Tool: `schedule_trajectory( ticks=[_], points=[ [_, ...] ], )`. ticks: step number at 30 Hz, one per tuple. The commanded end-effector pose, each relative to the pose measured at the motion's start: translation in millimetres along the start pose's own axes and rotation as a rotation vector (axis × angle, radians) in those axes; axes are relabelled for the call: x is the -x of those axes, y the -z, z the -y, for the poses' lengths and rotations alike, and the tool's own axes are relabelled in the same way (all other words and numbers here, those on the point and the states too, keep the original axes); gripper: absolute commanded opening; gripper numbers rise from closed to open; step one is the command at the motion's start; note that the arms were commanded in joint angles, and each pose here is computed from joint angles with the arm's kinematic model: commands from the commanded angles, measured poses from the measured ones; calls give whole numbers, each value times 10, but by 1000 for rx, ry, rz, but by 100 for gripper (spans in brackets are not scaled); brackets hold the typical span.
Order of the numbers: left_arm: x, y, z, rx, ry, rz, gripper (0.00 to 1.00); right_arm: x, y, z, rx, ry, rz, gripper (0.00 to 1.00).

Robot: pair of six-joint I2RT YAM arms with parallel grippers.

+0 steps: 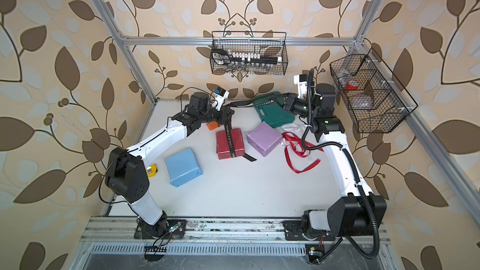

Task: Untie the ribbon bows on the gift boxes
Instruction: Pull the ribbon from the gift box.

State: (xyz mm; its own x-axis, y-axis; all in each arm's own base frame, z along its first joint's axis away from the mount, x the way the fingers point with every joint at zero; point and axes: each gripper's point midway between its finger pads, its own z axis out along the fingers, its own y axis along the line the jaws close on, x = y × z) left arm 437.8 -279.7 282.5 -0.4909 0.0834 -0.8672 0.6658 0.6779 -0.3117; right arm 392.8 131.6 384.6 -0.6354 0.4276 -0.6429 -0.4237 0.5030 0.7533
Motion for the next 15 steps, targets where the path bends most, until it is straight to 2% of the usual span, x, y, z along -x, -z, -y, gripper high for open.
schedule_trajectory(
  ticks=[1,2,3,7,8,10,15],
  points=[
    [211,145,424,-117,16,-6,0,-201,-8,147,-9,-18,-26,44],
    [174,143,532,-133,8,-12,0,-253,-4,201,-28,-19,-25,58],
    [139,145,639,-150,0,-16,0,-293,8,269,-54,-18,-19,65],
    [107,198,890,-181,-3,-1,0,-370,55,374,-104,-1,-9,75],
    [127,221,910,-185,5,8,0,-384,58,389,-109,1,-11,80],
    [176,261,916,-178,10,20,0,-408,70,430,-126,1,-8,99],
    [360,388,1002,-186,-1,53,0,-481,109,556,-173,-5,5,99]
  ],
)
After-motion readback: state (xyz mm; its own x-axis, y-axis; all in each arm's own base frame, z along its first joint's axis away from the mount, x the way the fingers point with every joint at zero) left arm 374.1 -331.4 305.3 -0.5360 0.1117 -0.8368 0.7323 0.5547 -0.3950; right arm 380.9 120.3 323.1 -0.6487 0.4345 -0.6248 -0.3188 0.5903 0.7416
